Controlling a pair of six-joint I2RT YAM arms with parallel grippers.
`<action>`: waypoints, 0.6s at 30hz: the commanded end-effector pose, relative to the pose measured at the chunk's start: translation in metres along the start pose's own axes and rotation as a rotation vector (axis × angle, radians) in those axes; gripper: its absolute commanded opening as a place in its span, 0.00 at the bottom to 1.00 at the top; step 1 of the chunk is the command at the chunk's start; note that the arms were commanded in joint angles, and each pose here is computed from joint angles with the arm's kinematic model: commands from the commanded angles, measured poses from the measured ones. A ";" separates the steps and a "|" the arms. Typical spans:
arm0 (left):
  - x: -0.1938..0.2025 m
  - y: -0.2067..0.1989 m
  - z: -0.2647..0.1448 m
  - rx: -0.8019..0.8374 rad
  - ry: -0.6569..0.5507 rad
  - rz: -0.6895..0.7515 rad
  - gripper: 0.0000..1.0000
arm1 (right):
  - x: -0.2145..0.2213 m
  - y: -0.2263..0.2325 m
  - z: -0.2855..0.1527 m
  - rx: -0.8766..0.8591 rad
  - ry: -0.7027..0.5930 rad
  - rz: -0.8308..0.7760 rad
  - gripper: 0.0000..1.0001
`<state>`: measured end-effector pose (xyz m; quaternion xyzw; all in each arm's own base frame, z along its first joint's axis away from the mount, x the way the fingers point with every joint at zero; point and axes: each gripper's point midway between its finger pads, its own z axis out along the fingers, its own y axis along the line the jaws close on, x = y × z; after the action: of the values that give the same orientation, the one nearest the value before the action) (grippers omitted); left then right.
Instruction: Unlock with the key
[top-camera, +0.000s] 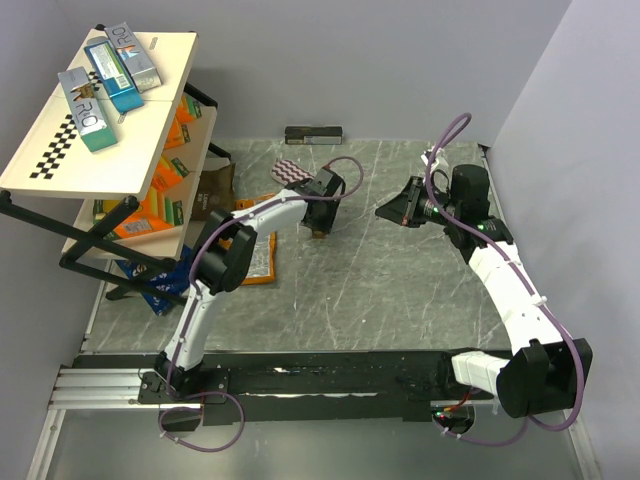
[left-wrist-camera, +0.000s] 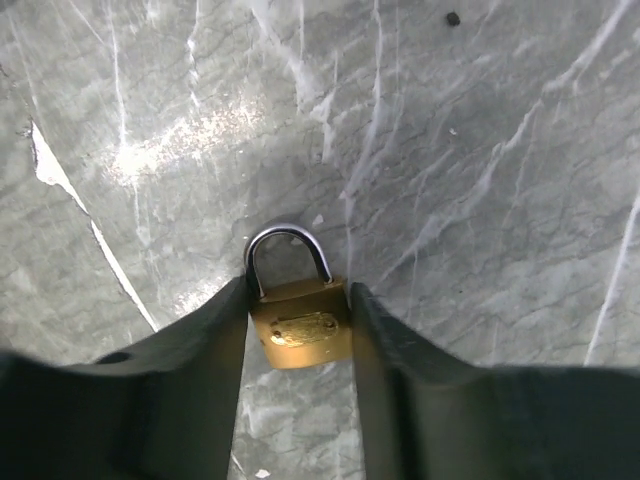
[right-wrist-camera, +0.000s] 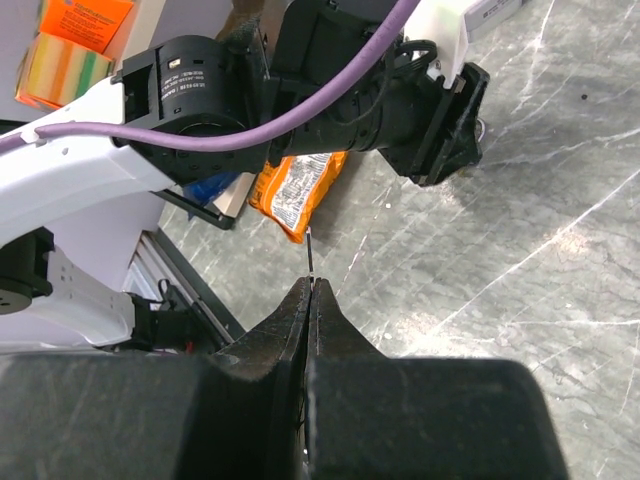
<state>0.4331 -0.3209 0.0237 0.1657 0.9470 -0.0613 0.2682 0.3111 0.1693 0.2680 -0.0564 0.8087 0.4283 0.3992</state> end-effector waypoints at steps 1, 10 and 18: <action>0.059 0.003 0.030 -0.024 0.174 0.023 0.33 | -0.009 0.005 -0.005 -0.006 -0.045 -0.054 0.00; 0.024 -0.006 -0.004 0.079 0.101 -0.107 0.01 | 0.002 0.000 -0.001 0.036 -0.017 -0.097 0.00; -0.048 -0.024 -0.077 0.355 -0.056 -0.448 0.01 | 0.035 -0.004 0.022 0.031 0.084 -0.130 0.00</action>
<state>0.4250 -0.3207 0.0376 0.0708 0.9578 -0.1612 0.2271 0.3034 0.1839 0.2494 -0.0951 0.8207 0.4005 0.3962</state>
